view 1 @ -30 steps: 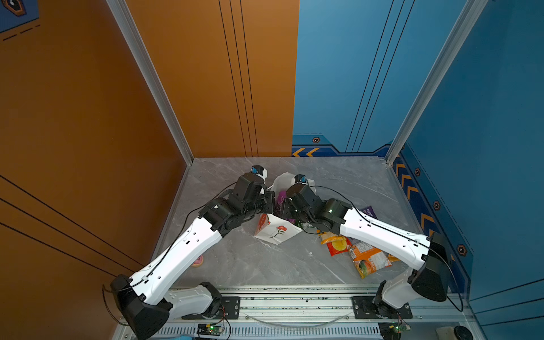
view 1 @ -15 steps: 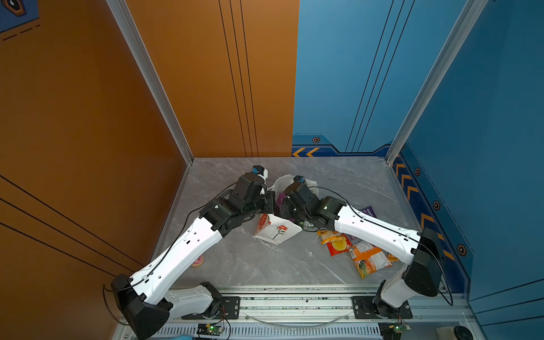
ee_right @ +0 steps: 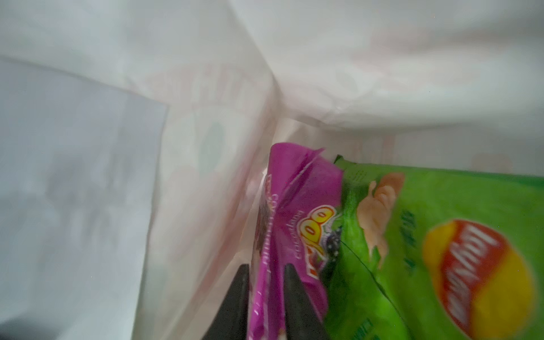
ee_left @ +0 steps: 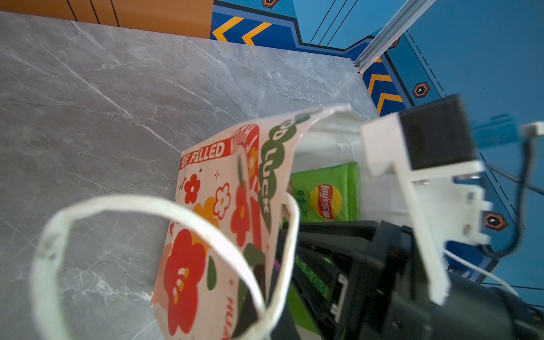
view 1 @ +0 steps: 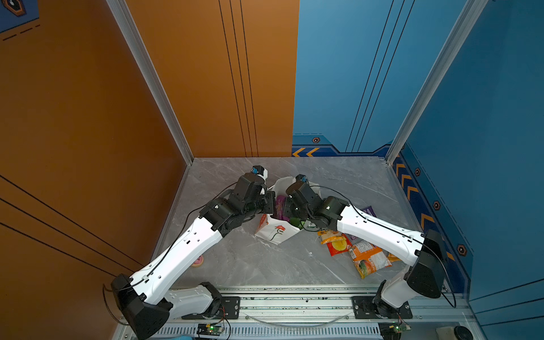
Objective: Place the snacks into the paper bag
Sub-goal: 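Lower the grape candy bag into the paper bag and open the right gripper, then withdraw the right gripper from the paper bag toward the remaining snacks, then lower the right gripper onto the orange Fox's fruits bag and grasp it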
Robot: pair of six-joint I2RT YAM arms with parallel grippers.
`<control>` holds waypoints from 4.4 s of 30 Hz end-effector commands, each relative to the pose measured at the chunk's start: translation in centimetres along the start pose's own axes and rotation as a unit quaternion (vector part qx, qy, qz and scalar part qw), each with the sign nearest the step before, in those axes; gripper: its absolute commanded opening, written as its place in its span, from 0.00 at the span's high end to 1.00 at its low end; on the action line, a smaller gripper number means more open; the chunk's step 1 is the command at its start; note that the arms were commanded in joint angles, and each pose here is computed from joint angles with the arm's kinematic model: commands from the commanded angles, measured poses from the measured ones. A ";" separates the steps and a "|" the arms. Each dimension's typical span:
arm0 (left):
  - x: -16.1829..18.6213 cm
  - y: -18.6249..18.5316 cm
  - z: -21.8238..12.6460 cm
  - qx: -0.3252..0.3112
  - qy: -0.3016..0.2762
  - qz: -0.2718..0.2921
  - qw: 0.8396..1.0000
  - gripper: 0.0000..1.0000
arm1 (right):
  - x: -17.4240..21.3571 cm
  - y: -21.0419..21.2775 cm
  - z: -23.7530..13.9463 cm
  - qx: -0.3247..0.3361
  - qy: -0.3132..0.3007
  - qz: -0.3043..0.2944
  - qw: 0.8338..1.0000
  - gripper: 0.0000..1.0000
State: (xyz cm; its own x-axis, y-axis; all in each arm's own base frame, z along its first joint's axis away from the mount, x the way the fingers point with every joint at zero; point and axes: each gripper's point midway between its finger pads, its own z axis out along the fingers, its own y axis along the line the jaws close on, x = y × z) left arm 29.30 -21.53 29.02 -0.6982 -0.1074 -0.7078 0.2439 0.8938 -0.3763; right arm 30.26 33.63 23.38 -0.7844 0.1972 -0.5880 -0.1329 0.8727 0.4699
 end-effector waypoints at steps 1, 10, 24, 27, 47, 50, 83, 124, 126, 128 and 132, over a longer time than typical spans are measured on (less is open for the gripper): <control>-1.2 0.4 -0.5 -0.010 -0.025 -0.006 1.000 1.00 | -2.7 0.9 -3.5 -0.022 -0.047 -0.011 0.999 0.66; -1.5 2.1 -0.4 -0.026 -0.008 -0.010 1.000 1.00 | -5.4 2.6 -11.0 -0.088 -0.105 -0.079 0.987 0.51; -1.5 4.3 -1.5 -0.010 0.008 0.006 1.000 1.00 | -5.1 -12.6 -14.7 0.043 -0.129 -0.040 0.990 0.44; -0.4 5.0 -0.9 -0.017 0.014 0.018 1.000 1.00 | -3.3 -17.4 -13.9 0.094 -0.108 0.010 0.990 0.41; 0.7 7.4 -2.2 -0.057 0.003 0.055 0.997 1.00 | 8.6 -37.9 -12.0 0.311 -0.004 0.312 0.898 0.00; 0.6 7.5 -2.3 -0.059 0.000 0.053 0.997 1.00 | 9.9 -39.0 -12.0 0.316 0.005 0.342 0.885 0.00; 0.9 7.9 -1.8 -0.066 0.008 0.051 0.996 1.00 | 15.6 -30.9 -6.0 0.211 0.021 0.374 0.903 0.00; 1.1 8.5 -1.4 -0.091 0.010 0.065 0.994 1.00 | 15.6 -30.1 -6.7 0.223 0.195 0.196 0.935 0.00; 1.0 8.5 -1.4 -0.090 0.009 0.065 0.994 1.00 | 16.1 -29.6 -7.1 0.218 0.180 0.207 0.937 0.00; 1.1 8.5 -1.4 -0.089 0.010 0.065 0.994 1.00 | 17.0 -29.0 -7.3 0.210 0.170 0.222 0.937 0.00; 1.0 8.5 -1.6 -0.089 0.008 0.065 0.994 1.00 | 19.1 -28.1 -7.1 0.190 0.157 0.246 0.938 0.00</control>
State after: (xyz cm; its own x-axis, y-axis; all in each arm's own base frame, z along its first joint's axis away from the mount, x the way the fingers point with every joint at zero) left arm 29.62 -13.69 26.29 -0.6844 -0.0015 -0.7291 0.2105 0.9570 -0.1995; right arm 16.02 9.82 4.71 -0.8897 0.4309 -0.1509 0.3653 0.8702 0.3306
